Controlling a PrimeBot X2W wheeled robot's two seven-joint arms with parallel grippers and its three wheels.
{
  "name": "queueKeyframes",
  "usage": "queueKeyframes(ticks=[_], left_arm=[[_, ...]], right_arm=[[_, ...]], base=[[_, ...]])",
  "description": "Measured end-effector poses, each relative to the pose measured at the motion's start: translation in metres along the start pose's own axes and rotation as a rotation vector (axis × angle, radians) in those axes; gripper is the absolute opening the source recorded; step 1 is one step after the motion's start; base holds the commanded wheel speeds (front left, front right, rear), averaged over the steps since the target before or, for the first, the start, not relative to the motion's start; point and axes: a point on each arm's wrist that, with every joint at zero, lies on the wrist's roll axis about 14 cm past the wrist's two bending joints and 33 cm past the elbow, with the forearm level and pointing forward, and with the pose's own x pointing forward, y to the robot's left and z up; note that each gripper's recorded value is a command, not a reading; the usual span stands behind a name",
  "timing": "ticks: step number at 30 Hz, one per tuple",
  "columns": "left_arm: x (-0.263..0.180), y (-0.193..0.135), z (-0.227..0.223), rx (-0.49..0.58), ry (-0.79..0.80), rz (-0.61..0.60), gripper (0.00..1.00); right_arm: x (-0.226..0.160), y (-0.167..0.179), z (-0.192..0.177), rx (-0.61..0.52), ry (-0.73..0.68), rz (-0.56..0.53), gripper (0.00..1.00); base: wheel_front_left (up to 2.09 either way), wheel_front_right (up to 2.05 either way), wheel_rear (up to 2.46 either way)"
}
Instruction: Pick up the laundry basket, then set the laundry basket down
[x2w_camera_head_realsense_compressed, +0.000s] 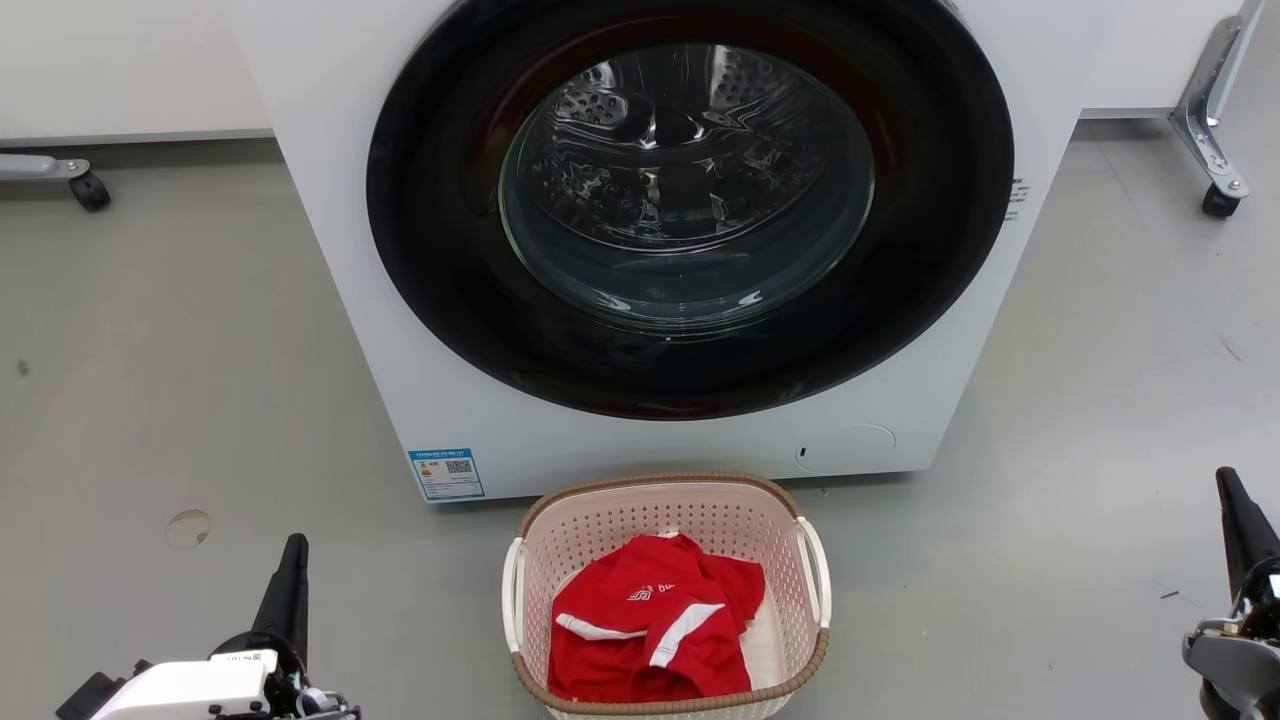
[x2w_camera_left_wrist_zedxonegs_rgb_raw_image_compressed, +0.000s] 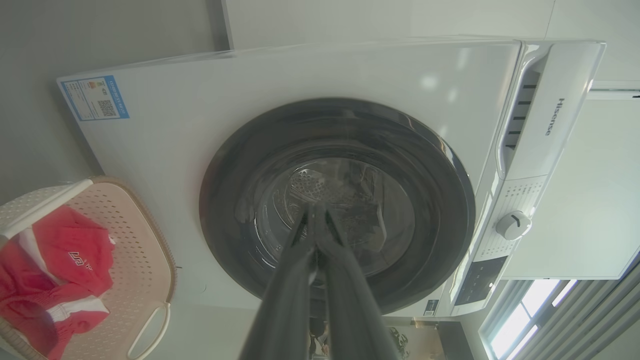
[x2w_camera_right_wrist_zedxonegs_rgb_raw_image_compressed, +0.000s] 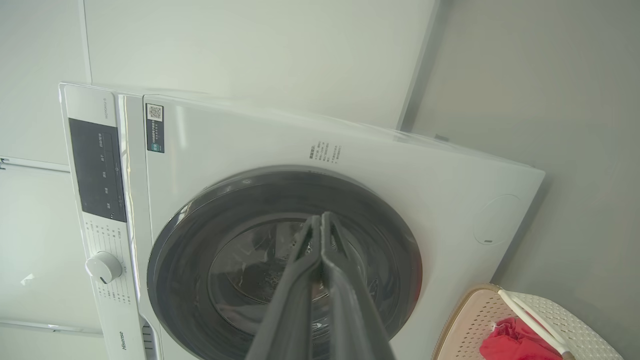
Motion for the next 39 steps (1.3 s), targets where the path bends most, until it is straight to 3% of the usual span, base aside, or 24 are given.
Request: queueKeyframes(ticks=[39], left_arm=[[-0.0001, 0.0000, 0.0005, -0.002, -0.001, 0.000, 0.00]], right_arm=[[-0.0001, 0.0000, 0.0011, 0.001, -0.003, 0.000, 0.00]], base=[[0.00, 0.00, 0.00]])
